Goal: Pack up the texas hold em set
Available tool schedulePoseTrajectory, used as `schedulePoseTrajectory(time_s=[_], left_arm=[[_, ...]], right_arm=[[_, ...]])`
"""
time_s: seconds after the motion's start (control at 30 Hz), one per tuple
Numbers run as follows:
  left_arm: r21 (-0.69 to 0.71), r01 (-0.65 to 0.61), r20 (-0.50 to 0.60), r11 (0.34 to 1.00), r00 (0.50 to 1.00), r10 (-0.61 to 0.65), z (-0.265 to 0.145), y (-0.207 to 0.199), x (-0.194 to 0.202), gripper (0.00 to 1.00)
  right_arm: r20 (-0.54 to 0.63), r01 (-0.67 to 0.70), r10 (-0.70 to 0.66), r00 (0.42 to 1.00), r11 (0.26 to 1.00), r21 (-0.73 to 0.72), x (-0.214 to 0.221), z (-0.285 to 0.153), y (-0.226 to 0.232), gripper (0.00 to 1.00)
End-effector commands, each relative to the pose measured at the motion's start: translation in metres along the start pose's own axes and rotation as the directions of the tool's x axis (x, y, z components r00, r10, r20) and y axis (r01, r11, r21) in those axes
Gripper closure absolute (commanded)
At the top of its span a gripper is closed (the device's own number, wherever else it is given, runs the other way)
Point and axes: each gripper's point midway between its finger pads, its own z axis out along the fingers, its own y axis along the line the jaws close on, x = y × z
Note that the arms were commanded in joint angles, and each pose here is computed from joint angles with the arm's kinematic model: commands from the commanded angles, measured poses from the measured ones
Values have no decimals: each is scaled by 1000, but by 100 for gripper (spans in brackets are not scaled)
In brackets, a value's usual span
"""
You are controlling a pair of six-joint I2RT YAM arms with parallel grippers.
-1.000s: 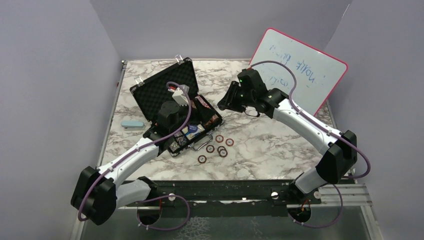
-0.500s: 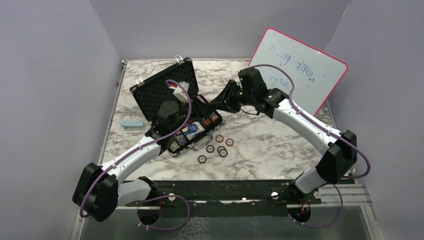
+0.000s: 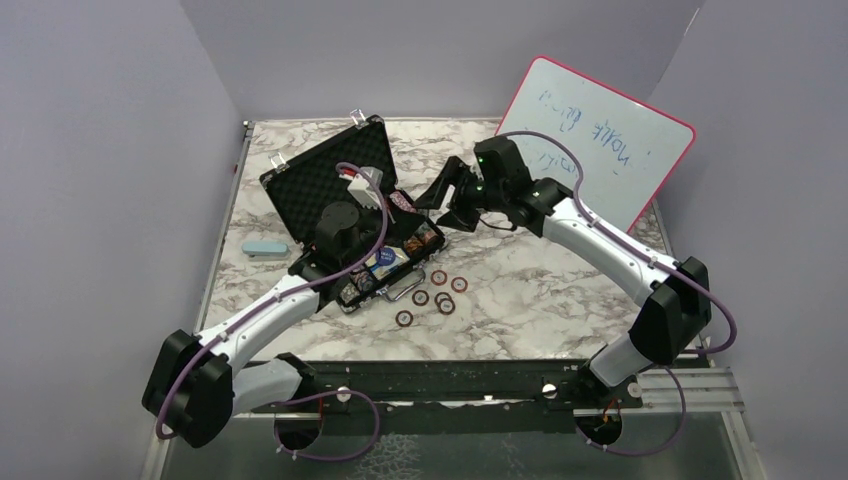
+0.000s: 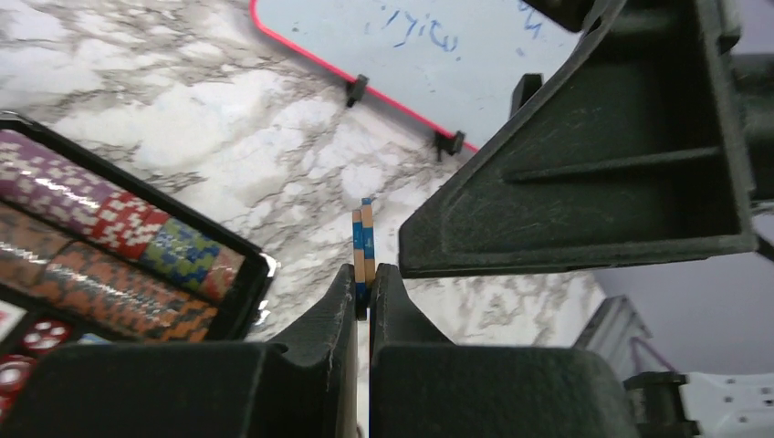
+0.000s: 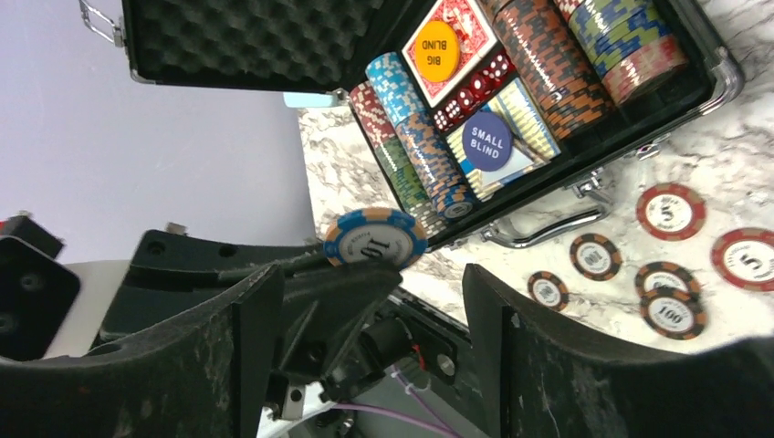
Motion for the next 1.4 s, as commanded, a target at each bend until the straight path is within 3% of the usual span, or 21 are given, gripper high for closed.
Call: schedulePoseTrajectory(time_s=[0.0,0.1,0.23,0.37,0.5,0.77,1.0,1.37], left_arm=[[-52,-331,-99,942,940,325,-10,9,-12,100],[0,-594,-306,805,766,565,-22,28,-3,100],[74,-735,-561,675,528,637,-47,61,12,100],[164,-757,-741,632,329,586,-82,89,36,100],[259,-728,-807,635,198,556,-108,102,59,100],[284,-675,-892,681,74,446,-138,123,90,100],[297,-628,-902,719,63,427,-139,125,106,100],[255,-644,-937,721,17,348,-130,144,112,100]], right_arm=[[69,17,-18,997,1000,14,-22,-12,-10,23],[153,0,-7,988,999,49,-47,-28,-25,22],[207,-35,11,978,993,114,-64,-41,-52,22],[222,-67,26,975,982,175,-68,-46,-76,22],[232,-81,30,972,974,213,-70,-49,-90,23],[221,-93,37,975,964,250,-68,-44,-103,24],[221,-94,37,975,963,253,-66,-43,-107,25],[216,-87,30,976,962,259,-64,-43,-113,25]])
